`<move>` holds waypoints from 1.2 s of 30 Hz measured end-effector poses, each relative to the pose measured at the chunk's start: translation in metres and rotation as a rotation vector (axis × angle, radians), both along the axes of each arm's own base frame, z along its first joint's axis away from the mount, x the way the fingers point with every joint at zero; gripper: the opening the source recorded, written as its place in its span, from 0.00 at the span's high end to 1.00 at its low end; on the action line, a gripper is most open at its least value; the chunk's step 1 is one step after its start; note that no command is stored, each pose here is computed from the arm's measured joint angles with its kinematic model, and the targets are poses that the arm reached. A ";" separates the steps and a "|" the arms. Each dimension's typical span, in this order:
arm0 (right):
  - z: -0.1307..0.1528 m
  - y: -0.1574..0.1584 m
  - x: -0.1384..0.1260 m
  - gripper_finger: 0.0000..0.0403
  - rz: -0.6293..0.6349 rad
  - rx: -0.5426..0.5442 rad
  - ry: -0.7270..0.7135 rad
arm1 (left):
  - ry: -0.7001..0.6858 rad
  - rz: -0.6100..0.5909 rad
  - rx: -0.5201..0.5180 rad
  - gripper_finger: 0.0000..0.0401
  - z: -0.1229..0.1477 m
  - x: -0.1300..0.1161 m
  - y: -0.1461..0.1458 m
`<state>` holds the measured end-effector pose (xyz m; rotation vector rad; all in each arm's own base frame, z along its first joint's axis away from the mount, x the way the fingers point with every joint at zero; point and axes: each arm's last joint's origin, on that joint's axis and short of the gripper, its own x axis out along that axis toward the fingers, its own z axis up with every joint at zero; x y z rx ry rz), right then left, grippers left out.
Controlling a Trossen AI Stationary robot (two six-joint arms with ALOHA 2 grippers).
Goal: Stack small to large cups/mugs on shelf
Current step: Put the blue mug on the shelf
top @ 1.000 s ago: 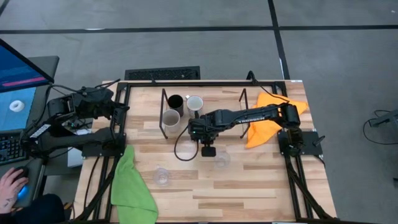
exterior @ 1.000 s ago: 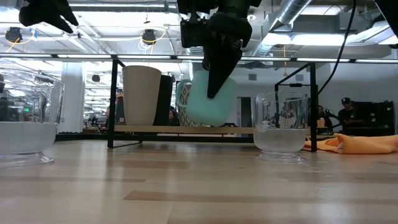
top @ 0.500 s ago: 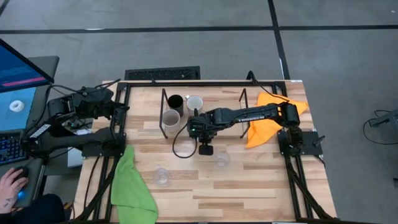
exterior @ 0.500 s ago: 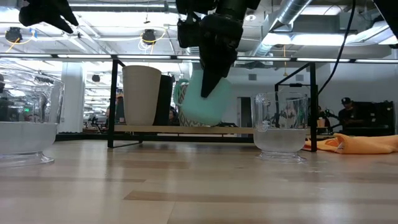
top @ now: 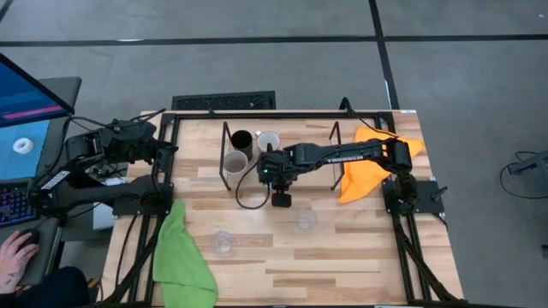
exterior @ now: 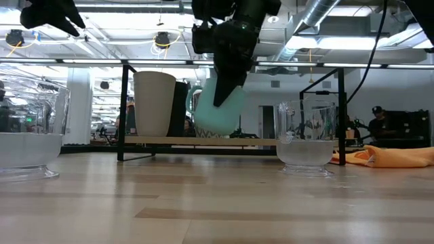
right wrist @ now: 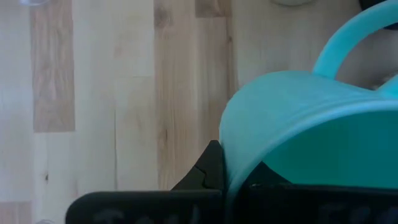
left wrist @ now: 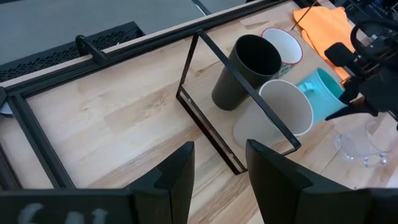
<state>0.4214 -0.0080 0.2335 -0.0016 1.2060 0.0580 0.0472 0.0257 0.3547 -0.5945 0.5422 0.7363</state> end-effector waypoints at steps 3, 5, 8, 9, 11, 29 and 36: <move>0.000 -0.003 0.000 0.97 -0.006 0.001 0.000 | 0.000 0.000 0.000 0.66 0.000 0.000 0.000; 0.000 -0.003 0.000 0.97 -0.006 0.000 0.000 | 0.000 0.000 0.000 0.66 0.000 0.000 0.000; 0.000 -0.003 0.000 0.97 0.001 -0.002 -0.001 | 0.000 0.000 0.000 0.66 0.000 0.000 0.000; 0.000 -0.003 0.000 0.97 0.002 -0.002 -0.003 | 0.001 0.000 0.000 0.66 0.000 0.000 0.000; 0.000 -0.003 0.001 0.97 0.001 -0.002 -0.009 | 0.001 0.000 0.000 0.66 0.000 0.000 0.000; -0.007 -0.001 0.010 0.97 0.009 -0.006 -0.054 | 0.002 -0.003 0.001 0.66 0.000 0.000 0.000; -0.007 -0.003 0.009 0.96 -0.005 0.001 -0.045 | 0.002 -0.003 0.001 0.66 0.000 0.000 0.000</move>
